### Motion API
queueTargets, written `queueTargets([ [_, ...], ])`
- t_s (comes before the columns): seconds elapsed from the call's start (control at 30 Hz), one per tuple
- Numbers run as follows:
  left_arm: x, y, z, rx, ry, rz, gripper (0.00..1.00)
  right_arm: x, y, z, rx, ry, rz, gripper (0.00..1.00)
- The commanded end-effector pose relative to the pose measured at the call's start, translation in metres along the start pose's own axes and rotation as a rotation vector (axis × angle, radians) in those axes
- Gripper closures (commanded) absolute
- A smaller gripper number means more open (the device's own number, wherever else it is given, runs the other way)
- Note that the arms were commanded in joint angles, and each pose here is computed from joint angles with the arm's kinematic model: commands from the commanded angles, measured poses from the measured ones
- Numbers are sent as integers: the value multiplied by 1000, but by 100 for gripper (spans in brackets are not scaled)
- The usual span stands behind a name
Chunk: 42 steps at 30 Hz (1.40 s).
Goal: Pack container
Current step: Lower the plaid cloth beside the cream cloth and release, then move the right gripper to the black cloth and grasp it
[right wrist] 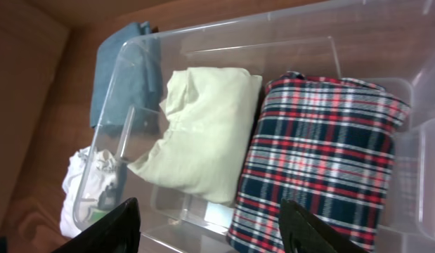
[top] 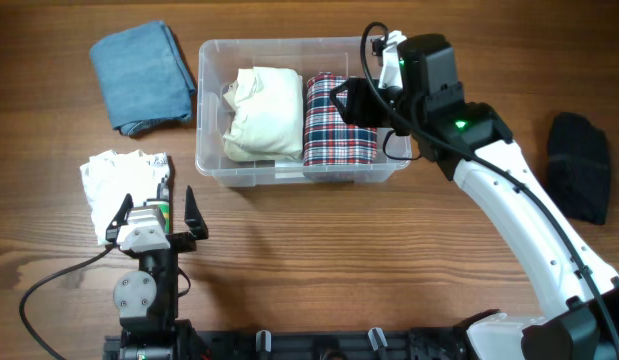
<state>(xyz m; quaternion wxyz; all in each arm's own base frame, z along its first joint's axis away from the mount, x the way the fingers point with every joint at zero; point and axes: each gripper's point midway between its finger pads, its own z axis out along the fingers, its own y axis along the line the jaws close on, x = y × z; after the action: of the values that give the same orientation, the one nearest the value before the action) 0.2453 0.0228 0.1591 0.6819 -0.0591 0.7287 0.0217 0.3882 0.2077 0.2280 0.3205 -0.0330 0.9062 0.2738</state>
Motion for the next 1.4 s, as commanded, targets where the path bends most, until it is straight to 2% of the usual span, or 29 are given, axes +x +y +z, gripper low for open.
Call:
queueTargets([
  [0.0, 0, 0, 0, 0, -7, 5, 0, 3, -8, 2, 25, 15, -40, 39],
  [0.07, 0, 0, 0, 0, -7, 5, 0, 7, -12, 6, 39, 36, -64, 47],
  [0.1, 0, 0, 0, 0, -7, 5, 0, 11, -17, 11, 52, 54, -75, 60],
  [0.13, 0, 0, 0, 0, -7, 5, 0, 14, -21, 14, 65, 67, -81, 66],
  [0.27, 0, 0, 0, 0, -7, 5, 0, 25, -30, 28, 82, 116, -102, 86],
  [0.37, 0, 0, 0, 0, -7, 5, 0, 18, -29, 22, 79, 93, -101, 87],
  [0.43, 0, 0, 0, 0, -7, 5, 0, 3, -28, 8, 81, 54, -95, 84],
  [0.5, 0, 0, 0, 0, -7, 5, 0, -12, -32, -10, 92, 16, -84, 78],
  [0.6, 0, 0, 0, 0, -7, 5, 0, -33, -55, -42, 144, -38, -55, 59],
  [0.63, 0, 0, 0, 0, -7, 5, 0, -39, -70, -55, 177, -52, -26, 47],
  [0.67, 0, 0, 0, 0, -7, 5, 0, -43, -84, -66, 207, -60, 6, 43],
  [0.73, 0, 0, 0, 0, -7, 5, 0, -47, -114, -85, 266, -70, 75, 40],
  [0.8, 0, 0, 0, 0, -7, 5, 0, -45, -173, -118, 374, -88, 215, 35],
  [0.9, 0, 0, 0, 0, -7, 5, 0, -39, -231, -158, 475, -131, 366, 31],
  [1.07, 0, 0, 0, 0, -7, 5, 0, -22, -308, -223, 617, -231, 577, 27],
  [1.2, 0, 0, 0, 0, -7, 5, 0, 5, -356, -248, 677, -240, 727, 25],
  [1.37, 0, 0, 0, 0, -7, 5, 0, 45, -406, -254, 640, -208, 918, 22],
])
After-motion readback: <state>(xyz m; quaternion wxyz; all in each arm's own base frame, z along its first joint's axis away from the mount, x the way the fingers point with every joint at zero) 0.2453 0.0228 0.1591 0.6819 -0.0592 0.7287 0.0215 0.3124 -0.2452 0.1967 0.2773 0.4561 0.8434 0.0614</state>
